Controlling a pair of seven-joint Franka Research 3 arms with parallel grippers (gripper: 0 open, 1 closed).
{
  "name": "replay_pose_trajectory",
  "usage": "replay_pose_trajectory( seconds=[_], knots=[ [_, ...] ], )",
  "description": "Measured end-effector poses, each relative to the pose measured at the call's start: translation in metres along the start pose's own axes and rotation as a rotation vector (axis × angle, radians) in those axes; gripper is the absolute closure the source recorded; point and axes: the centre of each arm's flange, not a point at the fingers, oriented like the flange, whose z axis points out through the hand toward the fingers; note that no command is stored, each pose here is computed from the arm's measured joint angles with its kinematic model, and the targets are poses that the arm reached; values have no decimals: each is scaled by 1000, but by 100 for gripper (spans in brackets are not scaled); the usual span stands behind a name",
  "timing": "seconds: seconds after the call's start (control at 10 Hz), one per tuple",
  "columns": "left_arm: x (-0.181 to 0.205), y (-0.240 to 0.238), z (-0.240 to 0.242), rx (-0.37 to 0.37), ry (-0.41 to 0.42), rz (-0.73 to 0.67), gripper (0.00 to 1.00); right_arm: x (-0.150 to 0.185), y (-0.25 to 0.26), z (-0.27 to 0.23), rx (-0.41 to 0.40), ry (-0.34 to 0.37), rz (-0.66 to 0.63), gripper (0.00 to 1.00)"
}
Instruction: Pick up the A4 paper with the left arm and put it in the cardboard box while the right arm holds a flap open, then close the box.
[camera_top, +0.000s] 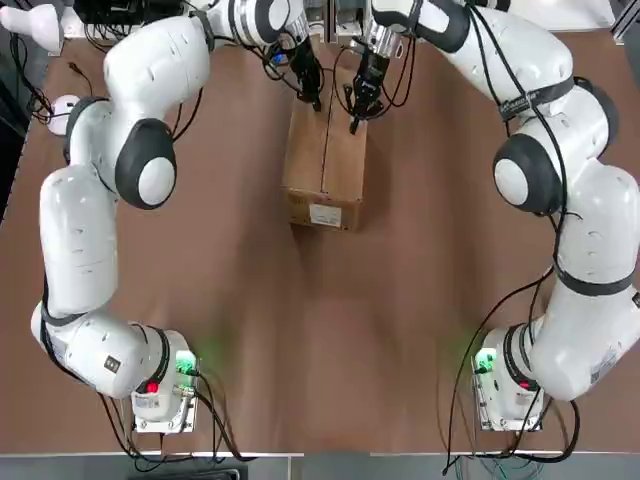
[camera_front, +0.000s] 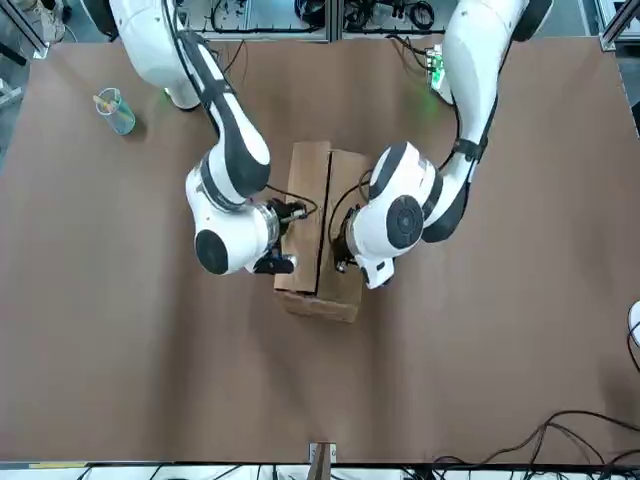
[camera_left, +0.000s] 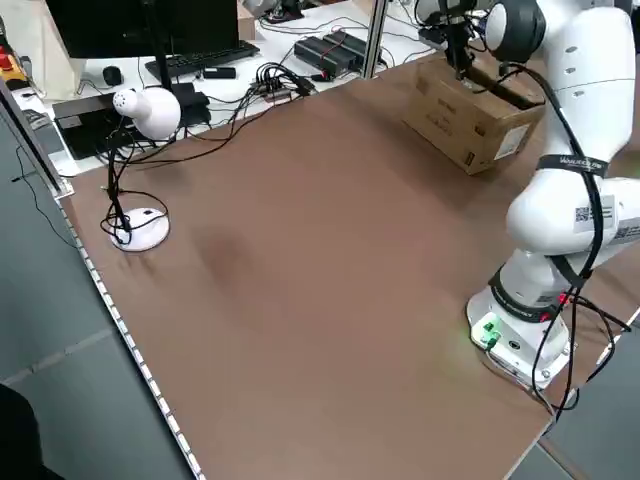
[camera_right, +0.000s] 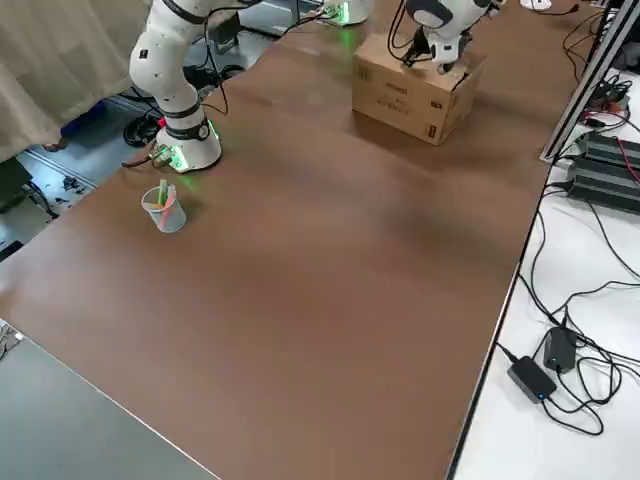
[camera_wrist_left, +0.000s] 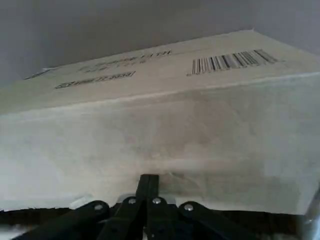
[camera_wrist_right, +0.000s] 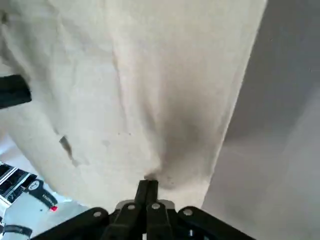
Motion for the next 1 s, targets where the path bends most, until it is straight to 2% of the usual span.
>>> replay_pose_trajectory(
  seconds=[1.0],
  knots=[
    [6, 6, 22, -2, 39, 10, 99, 1, -3, 8, -38, 28, 9, 99]
  ],
)
